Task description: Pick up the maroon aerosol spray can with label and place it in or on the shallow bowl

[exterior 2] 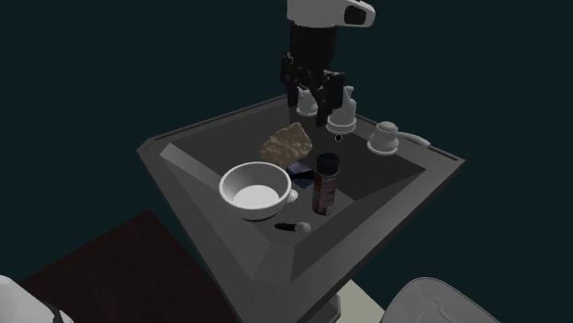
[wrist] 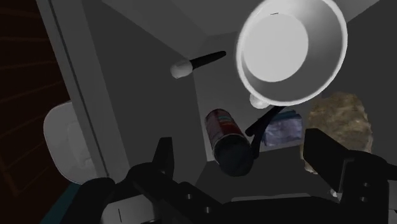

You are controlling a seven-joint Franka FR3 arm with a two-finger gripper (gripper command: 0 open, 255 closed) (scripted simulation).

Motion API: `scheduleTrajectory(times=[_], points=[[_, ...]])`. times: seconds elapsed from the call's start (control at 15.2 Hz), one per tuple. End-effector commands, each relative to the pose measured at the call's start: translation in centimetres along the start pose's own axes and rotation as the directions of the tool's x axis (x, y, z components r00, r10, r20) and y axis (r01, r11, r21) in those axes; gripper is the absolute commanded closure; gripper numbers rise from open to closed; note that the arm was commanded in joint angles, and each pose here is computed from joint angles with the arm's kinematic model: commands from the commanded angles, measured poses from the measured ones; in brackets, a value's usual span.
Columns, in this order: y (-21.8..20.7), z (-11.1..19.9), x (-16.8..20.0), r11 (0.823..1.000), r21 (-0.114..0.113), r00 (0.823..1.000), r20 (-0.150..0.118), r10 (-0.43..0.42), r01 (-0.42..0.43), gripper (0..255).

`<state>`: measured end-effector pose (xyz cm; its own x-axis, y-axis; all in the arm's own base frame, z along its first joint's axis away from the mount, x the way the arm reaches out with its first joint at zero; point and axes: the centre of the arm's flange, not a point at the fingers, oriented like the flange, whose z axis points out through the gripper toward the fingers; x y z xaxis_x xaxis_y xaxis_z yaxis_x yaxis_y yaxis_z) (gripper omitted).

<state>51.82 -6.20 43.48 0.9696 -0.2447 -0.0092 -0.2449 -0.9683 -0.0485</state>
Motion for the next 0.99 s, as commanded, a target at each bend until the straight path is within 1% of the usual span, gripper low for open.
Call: scheduleTrajectory(times=[0.0,0.92], points=[[-0.2,2.3,1.8,1.0,0.012,1.0,0.009,0.008,-0.008,0],[-0.8,16.4,14.8,0.993,0.095,0.995,0.077,0.056,-0.064,0]])
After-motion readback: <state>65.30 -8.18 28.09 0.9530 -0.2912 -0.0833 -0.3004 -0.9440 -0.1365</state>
